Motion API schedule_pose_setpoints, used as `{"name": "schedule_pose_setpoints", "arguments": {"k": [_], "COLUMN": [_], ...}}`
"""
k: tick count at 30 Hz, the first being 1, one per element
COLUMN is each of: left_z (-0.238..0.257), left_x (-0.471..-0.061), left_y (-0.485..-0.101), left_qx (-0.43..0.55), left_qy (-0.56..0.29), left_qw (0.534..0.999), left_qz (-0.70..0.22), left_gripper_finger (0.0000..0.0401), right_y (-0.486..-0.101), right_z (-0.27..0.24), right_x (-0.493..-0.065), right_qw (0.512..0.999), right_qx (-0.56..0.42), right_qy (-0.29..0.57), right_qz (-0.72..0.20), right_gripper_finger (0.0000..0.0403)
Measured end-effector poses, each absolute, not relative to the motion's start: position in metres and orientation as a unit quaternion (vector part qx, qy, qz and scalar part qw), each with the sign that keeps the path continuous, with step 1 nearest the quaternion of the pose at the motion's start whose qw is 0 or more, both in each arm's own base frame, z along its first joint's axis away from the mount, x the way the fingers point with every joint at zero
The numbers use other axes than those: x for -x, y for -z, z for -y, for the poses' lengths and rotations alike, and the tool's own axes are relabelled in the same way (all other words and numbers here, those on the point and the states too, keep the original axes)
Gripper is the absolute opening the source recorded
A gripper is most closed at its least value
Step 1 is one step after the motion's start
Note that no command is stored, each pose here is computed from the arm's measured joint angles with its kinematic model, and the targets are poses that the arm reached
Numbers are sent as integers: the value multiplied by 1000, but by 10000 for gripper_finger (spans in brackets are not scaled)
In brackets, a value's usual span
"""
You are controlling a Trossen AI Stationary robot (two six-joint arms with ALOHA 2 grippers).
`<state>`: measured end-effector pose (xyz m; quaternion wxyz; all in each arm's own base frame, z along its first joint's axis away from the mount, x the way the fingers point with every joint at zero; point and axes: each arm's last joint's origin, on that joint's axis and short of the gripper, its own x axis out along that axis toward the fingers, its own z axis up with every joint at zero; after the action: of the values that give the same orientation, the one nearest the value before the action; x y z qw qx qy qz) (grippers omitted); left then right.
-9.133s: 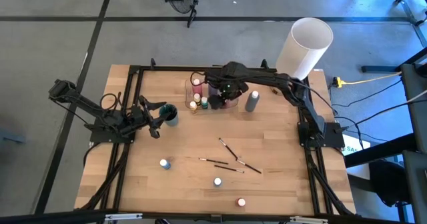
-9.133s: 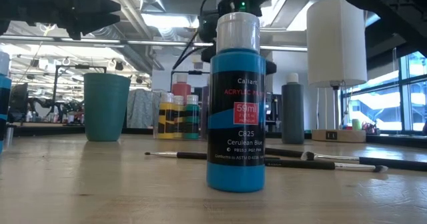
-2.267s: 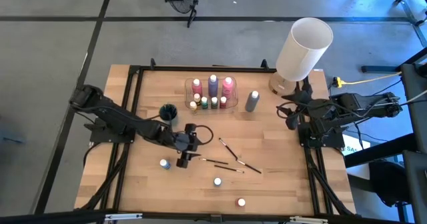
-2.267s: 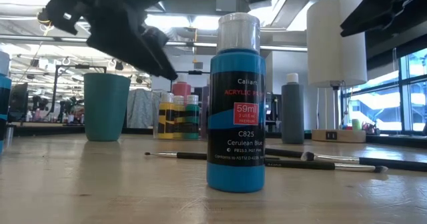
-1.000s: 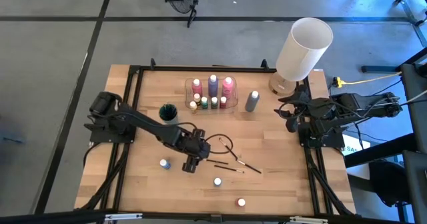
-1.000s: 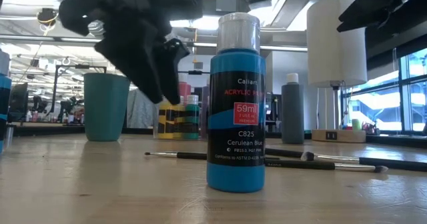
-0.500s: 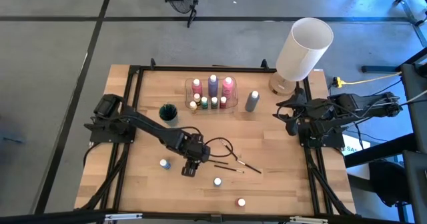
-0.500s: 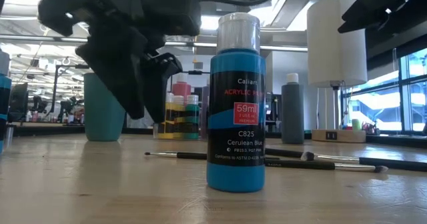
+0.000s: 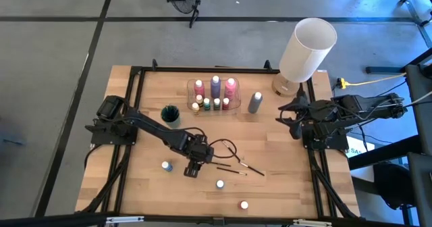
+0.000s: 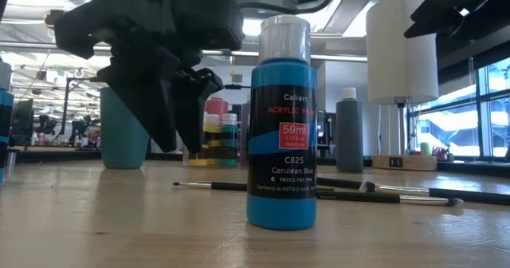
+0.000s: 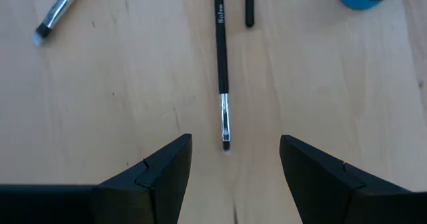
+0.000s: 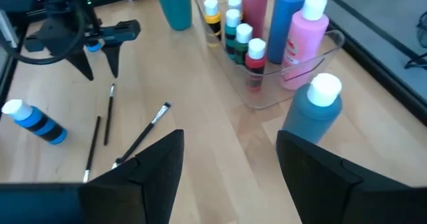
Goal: Pick & Place Paint Supplies
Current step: Put the black paint brush into the green cup
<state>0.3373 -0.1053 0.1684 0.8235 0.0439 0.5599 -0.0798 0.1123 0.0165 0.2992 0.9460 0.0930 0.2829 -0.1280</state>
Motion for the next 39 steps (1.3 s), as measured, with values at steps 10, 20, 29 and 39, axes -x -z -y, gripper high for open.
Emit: {"name": "schedule_pose_setpoints", "arguments": {"k": [10,20,29,39], "left_z": [108,117,119,106], "left_x": [-336,-337,-337,-341], "left_y": [-168,-167,-167,-164], "left_qx": [-19,-19,-15,34], "left_qy": [48,31,38,19], "left_qw": [827,837,837,830], "left_qz": [-560,-546,-546,-557], "left_gripper_finger": [223,223,223,223], "right_y": [-299,-299,-298,-297], "right_z": [-17,-19,-19,-19], "right_x": [-112,-112,-112,-111], "right_qw": [946,945,943,941], "right_qx": [-94,-108,-120,-117], "right_qy": [124,94,94,95], "right_qz": [-284,-294,-295,-302], "right_gripper_finger": [242,242,242,242]}}
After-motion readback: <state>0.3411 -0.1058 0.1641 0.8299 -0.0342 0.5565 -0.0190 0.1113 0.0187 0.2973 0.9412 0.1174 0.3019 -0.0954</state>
